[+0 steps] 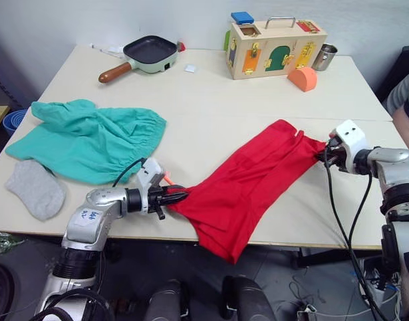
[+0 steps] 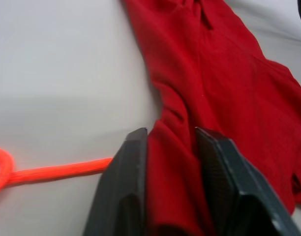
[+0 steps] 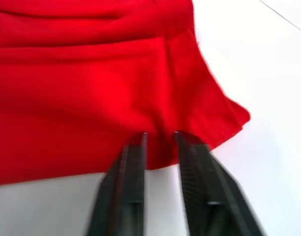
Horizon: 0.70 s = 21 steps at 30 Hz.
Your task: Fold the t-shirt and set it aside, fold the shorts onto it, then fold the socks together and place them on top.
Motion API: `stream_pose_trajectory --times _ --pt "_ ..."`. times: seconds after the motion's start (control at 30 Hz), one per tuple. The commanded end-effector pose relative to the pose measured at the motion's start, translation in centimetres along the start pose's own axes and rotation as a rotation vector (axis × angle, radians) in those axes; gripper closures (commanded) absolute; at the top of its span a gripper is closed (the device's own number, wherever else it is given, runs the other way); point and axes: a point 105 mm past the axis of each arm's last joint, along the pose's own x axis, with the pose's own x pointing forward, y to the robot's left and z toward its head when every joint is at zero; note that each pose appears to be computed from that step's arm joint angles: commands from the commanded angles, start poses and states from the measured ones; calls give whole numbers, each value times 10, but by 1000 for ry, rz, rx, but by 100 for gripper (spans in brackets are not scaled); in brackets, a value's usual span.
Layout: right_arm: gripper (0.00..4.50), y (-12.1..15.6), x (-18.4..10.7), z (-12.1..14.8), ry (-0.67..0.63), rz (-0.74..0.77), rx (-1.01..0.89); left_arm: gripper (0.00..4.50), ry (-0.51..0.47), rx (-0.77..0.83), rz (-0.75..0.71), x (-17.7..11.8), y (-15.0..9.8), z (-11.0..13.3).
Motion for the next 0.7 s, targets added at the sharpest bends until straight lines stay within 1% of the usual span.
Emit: stream_pose_trajectory --times 0.03,0.13,0.2,0.27,0.33,0.43,0.5,0.53,0.63,0.7 --pt "220 11 -36 22 -70 133 43 190 -27 67 -12 -22 4 19" --pt "126 46 -55 26 -73 283 89 104 -18 103 -58 -33 8 30" --pt "61 91 -68 21 -29 449 105 44 17 121 -109 -35 11 40" --pt "2 125 -76 16 -5 546 117 0 40 137 -151 -31 14 51" --pt "2 146 -77 9 13 575 130 0 32 172 -185 -19 16 62" --pt "2 166 -74 -3 44 572 153 0 37 231 -205 1 22 70" --pt "2 180 -71 -11 67 577 165 0 36 244 -218 19 26 75" --pt "2 185 -68 -13 71 569 174 0 30 230 -225 26 28 77" --pt "2 204 -52 -25 101 499 212 0 37 173 -211 65 37 78" --pt "2 210 -48 -29 114 465 208 0 42 173 -209 80 38 79"
